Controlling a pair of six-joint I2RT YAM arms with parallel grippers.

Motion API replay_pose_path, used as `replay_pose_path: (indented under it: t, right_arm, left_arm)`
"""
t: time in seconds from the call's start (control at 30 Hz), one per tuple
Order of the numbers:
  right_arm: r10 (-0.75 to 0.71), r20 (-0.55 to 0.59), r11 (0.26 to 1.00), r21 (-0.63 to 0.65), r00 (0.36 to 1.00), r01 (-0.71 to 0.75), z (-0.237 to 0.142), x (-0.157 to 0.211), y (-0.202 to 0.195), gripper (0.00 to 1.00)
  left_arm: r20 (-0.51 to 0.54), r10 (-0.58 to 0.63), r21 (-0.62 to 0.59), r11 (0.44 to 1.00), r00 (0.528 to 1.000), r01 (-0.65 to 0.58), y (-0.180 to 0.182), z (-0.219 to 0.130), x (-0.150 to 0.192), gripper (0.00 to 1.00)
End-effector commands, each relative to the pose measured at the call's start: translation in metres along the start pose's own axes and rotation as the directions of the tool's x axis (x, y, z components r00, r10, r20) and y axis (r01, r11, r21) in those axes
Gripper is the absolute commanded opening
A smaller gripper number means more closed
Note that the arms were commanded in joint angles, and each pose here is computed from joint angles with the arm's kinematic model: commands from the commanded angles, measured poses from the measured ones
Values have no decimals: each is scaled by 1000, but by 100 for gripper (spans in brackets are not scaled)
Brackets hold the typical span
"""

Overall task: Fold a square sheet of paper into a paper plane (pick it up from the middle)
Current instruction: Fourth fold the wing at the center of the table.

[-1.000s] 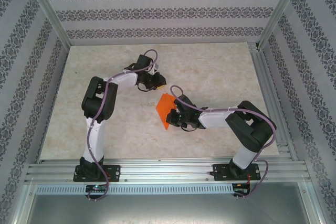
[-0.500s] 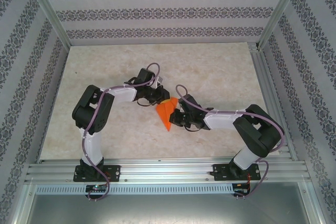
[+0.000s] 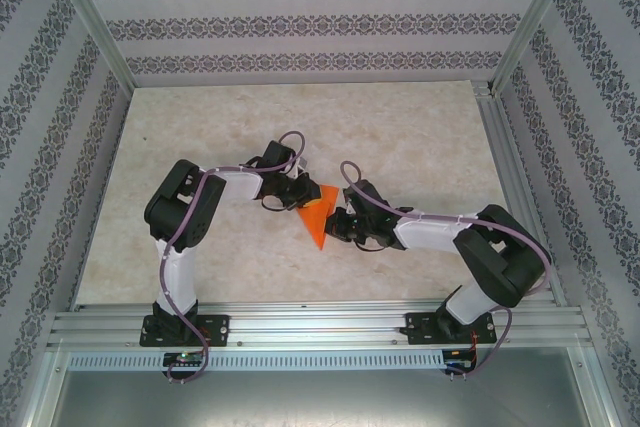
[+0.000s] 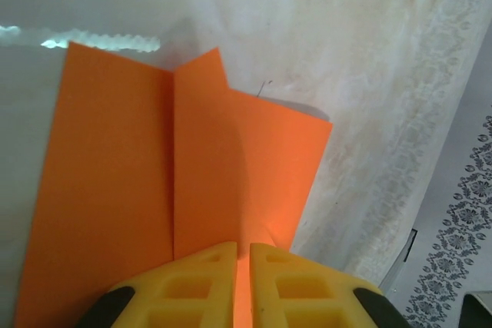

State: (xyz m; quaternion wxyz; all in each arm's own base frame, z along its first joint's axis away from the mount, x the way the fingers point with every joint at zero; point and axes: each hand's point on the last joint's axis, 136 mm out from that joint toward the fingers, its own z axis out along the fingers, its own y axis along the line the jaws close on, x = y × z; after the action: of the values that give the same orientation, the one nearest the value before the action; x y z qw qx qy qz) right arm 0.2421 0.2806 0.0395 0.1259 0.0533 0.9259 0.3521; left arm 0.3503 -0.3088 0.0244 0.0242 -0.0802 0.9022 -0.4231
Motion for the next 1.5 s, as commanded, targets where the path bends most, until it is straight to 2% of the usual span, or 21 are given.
replay_pose_path:
  t: [0.0, 0.27, 0.67, 0.83, 1.03, 1.17, 1.33, 1.47]
  right_arm:
    - [-12, 44, 998, -56, 999, 15, -9, -10, 22, 1]
    - [-31, 19, 996, -79, 999, 33, 8, -23, 40, 1]
    - [-15, -35, 1000, 10, 999, 16, 33, -28, 10, 0]
    - [2, -95, 992, 130, 996, 11, 37, -11, -22, 0]
    - [29, -135, 991, 132, 990, -11, 45, 8, -38, 1]
    - [4, -109, 994, 109, 994, 8, 34, -2, -24, 2]
    - [-55, -51, 998, 15, 997, 56, 9, -22, 20, 2]
    - [-53, -44, 998, -24, 998, 52, 12, -25, 31, 1]
  left_arm:
    - [14, 35, -3, 999, 999, -35, 0, 6, -1, 15]
    - [0, 41, -5, 999, 999, -41, 0, 8, -1, 15]
    - [-5, 49, -12, 999, 999, -49, -1, 9, -3, 15]
    - [-7, 50, -21, 999, 999, -50, 0, 9, -3, 15]
    - [-9, 47, -26, 999, 999, -48, 3, 10, -2, 15]
    - [-12, 49, -33, 998, 999, -49, 5, 10, -1, 15]
    - [-16, 46, -40, 998, 999, -47, 9, 11, 1, 15]
    - [-16, 47, -40, 998, 999, -48, 8, 11, 1, 15]
